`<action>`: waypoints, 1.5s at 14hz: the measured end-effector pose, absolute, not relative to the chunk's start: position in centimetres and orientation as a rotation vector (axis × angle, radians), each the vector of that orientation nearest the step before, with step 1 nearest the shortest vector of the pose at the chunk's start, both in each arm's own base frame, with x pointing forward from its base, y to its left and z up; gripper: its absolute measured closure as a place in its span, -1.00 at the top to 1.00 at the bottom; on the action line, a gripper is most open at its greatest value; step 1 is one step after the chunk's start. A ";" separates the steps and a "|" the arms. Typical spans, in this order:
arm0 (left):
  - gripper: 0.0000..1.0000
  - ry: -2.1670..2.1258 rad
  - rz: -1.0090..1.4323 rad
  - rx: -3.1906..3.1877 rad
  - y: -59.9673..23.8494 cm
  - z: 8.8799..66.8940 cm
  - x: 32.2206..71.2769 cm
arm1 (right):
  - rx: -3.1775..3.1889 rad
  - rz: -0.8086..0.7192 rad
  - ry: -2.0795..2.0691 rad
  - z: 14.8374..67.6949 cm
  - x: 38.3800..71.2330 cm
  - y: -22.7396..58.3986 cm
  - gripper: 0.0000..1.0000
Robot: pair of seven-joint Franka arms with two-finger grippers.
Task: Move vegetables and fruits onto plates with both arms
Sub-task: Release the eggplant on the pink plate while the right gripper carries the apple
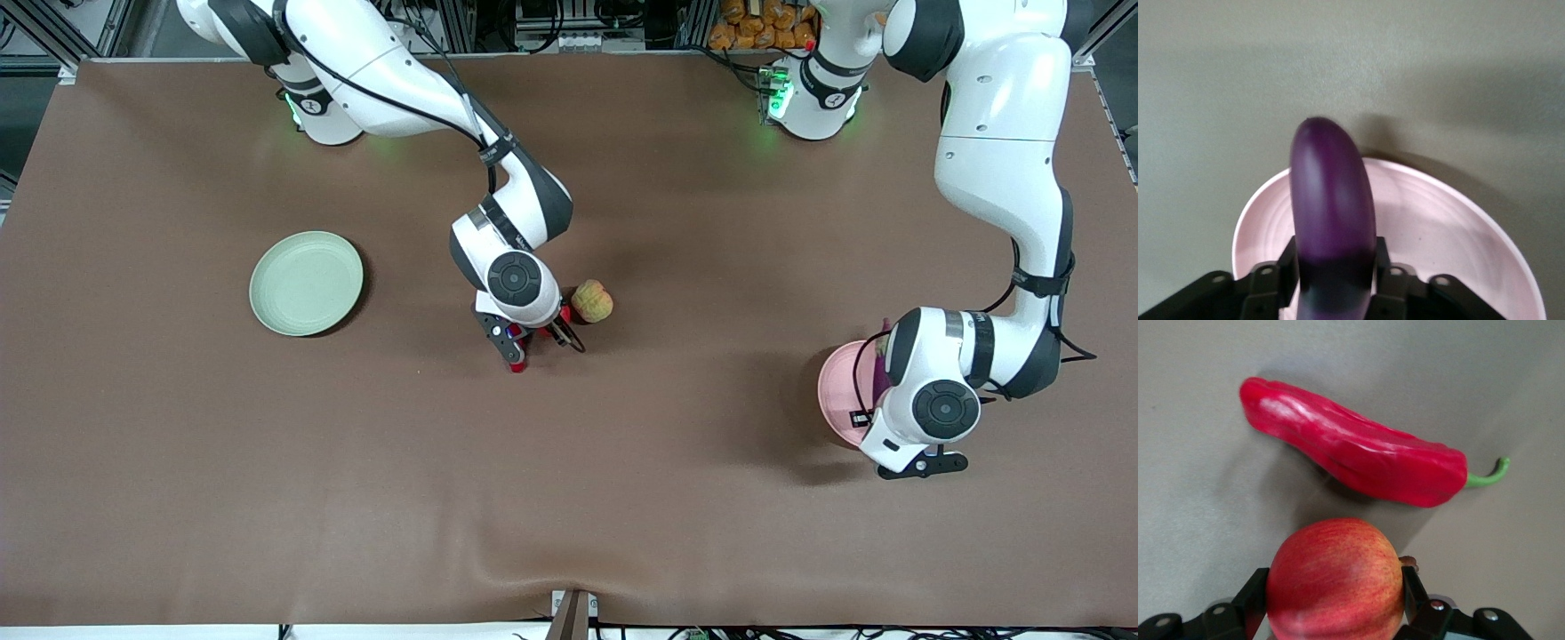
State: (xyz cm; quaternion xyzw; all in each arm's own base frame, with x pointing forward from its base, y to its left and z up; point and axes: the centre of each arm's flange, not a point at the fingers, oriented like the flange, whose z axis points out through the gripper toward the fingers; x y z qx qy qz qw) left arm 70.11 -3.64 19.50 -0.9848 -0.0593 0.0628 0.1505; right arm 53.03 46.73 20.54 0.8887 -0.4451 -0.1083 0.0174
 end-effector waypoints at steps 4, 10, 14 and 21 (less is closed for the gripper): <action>0.92 -0.170 0.166 -2.831 -3.6 20.0 70.4 | 2.686 -0.432 -1.292 21.4 54.1 44.0 0.67; 1.00 -0.159 0.083 -2.854 -4.9 23.8 71.2 | 2.703 -0.875 -1.124 33.9 58.8 33.7 0.67; 1.00 -0.185 0.032 -2.923 -14.0 27.8 70.0 | 2.789 -0.881 -0.739 36.8 59.7 23.3 0.67; 1.00 -0.335 -0.039 -3.013 -37.0 32.0 61.7 | 2.951 -0.830 -0.376 30.7 55.0 9.3 0.67</action>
